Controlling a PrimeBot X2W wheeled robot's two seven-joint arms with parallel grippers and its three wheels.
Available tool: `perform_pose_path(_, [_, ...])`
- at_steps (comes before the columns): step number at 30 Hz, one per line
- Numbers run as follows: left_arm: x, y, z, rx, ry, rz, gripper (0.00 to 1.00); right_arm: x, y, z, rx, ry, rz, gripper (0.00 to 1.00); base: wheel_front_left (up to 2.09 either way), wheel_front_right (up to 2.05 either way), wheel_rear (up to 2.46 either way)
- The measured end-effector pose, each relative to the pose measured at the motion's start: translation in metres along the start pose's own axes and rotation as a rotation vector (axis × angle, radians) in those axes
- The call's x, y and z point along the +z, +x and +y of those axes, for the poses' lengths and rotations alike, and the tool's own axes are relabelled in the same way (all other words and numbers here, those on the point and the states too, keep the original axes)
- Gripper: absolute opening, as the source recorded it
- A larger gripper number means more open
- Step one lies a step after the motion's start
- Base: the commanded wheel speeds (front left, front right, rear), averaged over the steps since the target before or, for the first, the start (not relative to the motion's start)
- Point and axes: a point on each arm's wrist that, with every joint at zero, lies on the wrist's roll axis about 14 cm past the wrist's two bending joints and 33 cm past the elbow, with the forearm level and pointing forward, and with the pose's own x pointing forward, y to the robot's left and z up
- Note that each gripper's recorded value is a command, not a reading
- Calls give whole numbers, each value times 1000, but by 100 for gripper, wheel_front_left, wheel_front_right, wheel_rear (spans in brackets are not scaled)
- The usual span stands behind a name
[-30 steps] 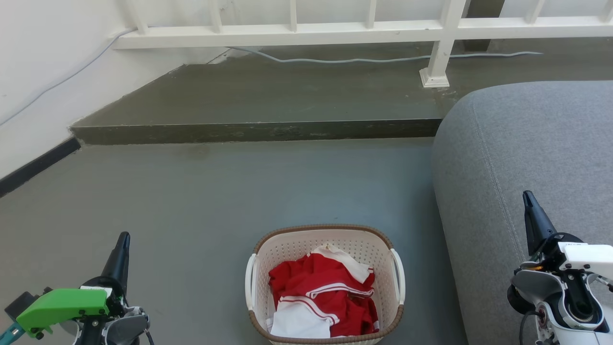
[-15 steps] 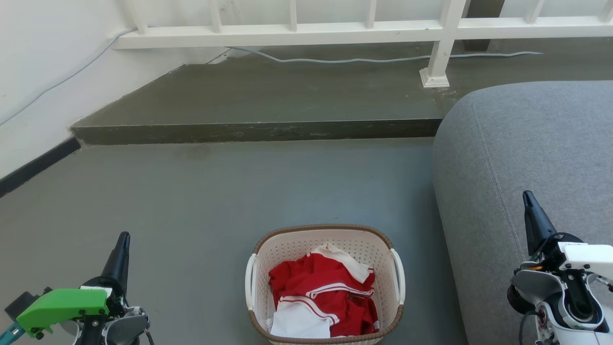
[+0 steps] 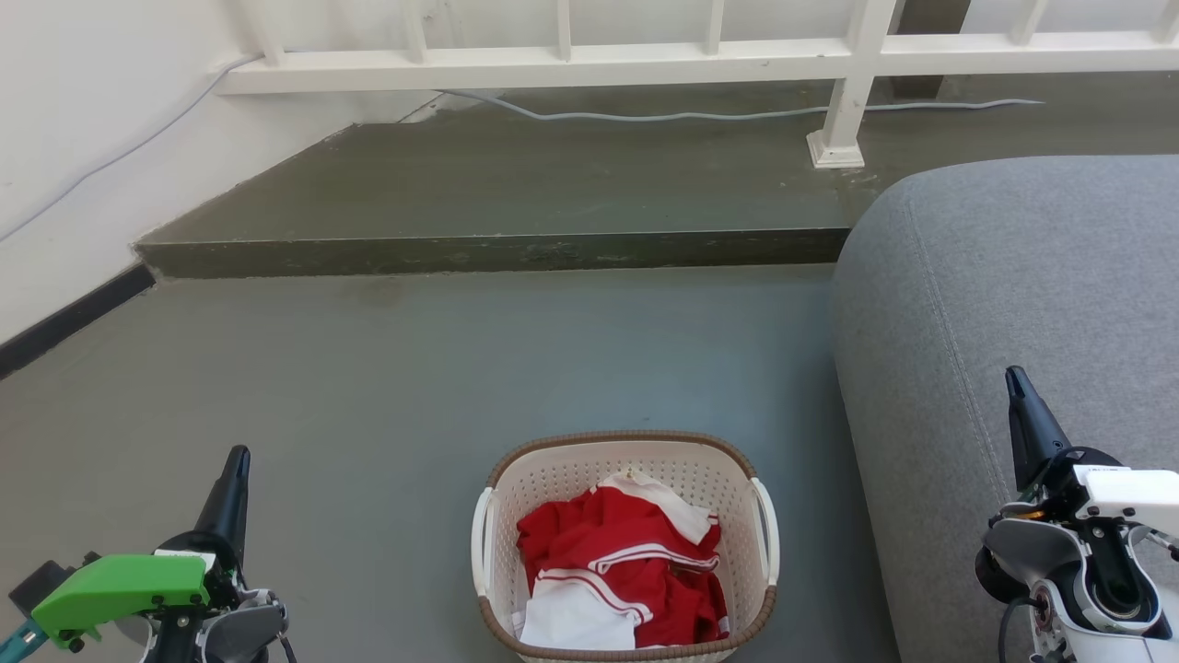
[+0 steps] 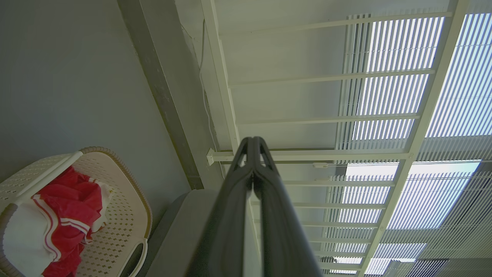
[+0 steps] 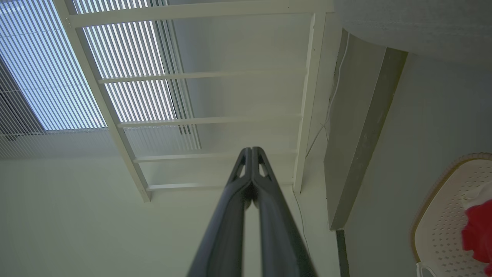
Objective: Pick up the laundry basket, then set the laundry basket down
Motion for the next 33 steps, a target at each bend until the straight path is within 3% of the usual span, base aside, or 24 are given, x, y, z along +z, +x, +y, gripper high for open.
perform_pose_path(33, [0, 0, 0, 0, 0, 0, 0, 0, 0, 1, 2, 0, -1, 0, 0, 0, 0])
